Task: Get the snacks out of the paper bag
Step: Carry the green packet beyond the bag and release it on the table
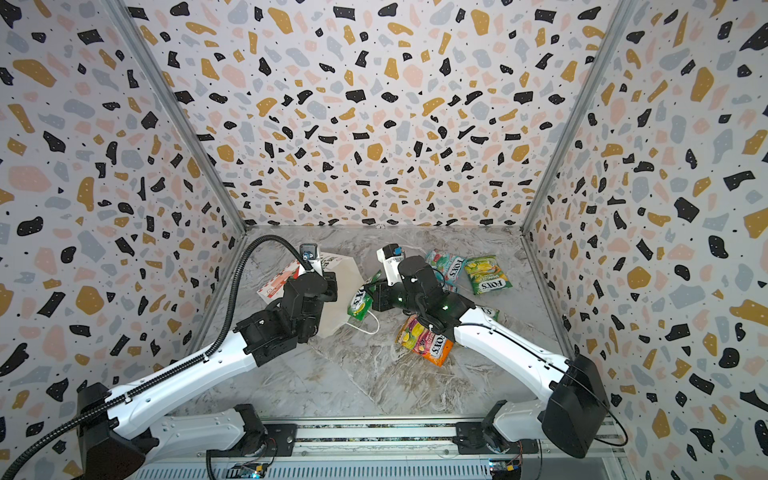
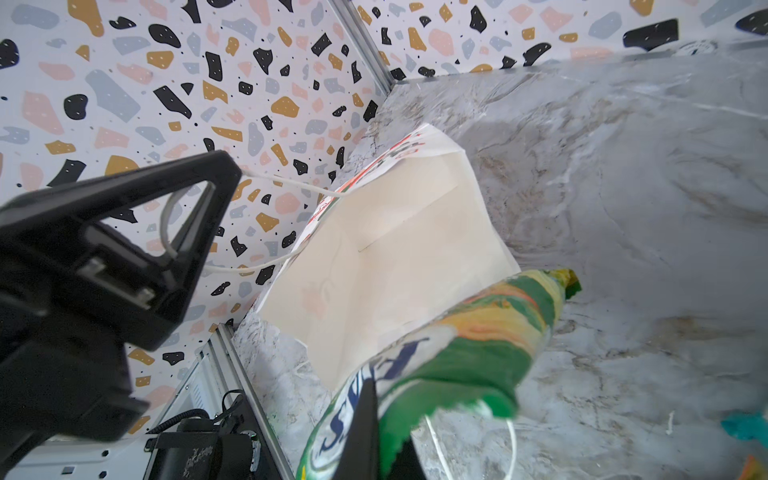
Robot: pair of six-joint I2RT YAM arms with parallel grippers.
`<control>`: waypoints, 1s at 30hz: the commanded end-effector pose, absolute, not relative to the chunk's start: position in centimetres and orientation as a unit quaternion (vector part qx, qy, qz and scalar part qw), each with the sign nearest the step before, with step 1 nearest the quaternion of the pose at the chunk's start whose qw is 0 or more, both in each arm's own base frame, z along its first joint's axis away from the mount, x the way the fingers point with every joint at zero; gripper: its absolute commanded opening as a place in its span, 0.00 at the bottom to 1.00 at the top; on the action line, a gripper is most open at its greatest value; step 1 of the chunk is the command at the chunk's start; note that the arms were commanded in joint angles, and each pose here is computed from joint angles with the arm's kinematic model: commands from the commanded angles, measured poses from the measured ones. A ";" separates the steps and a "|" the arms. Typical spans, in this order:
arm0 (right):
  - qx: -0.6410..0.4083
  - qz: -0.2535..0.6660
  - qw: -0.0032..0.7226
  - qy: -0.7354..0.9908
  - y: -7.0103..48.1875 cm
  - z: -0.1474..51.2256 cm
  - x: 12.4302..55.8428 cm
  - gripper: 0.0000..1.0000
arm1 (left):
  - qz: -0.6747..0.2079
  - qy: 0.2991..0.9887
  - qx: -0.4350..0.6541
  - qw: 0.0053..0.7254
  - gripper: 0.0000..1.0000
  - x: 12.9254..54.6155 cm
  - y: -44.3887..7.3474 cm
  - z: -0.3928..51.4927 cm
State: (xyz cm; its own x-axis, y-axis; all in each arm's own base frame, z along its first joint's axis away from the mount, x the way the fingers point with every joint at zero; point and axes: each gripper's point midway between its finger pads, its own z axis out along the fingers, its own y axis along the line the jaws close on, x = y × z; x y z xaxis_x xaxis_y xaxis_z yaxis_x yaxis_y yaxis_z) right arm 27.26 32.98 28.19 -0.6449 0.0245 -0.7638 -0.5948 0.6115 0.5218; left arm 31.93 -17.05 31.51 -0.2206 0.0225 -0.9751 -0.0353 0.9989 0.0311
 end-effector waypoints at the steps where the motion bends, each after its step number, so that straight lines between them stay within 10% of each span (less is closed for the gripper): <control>1: -0.171 0.384 0.451 0.787 31.1 32.8 27.6 0.00 | 0.028 0.764 -0.035 0.643 0.00 31.8 -15.7 32.8; 14: -0.073 0.345 0.461 0.814 22.2 30.9 32.7 0.00 | 0.017 0.761 -0.035 0.647 0.00 31.6 -15.6 33.1; 30: -0.096 0.380 0.429 0.814 24.3 24.9 43.3 0.00 | -0.030 0.761 0.015 0.648 0.00 31.0 -17.2 33.4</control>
State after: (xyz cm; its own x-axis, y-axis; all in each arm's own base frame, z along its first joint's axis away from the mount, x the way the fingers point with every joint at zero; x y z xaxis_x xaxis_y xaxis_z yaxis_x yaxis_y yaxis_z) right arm 41.23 22.81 19.51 -0.7277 0.1583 -0.6674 -0.3463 0.7551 0.5566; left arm 31.21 -17.14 32.22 -0.2000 0.0102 -0.9797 0.0301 0.9995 0.0043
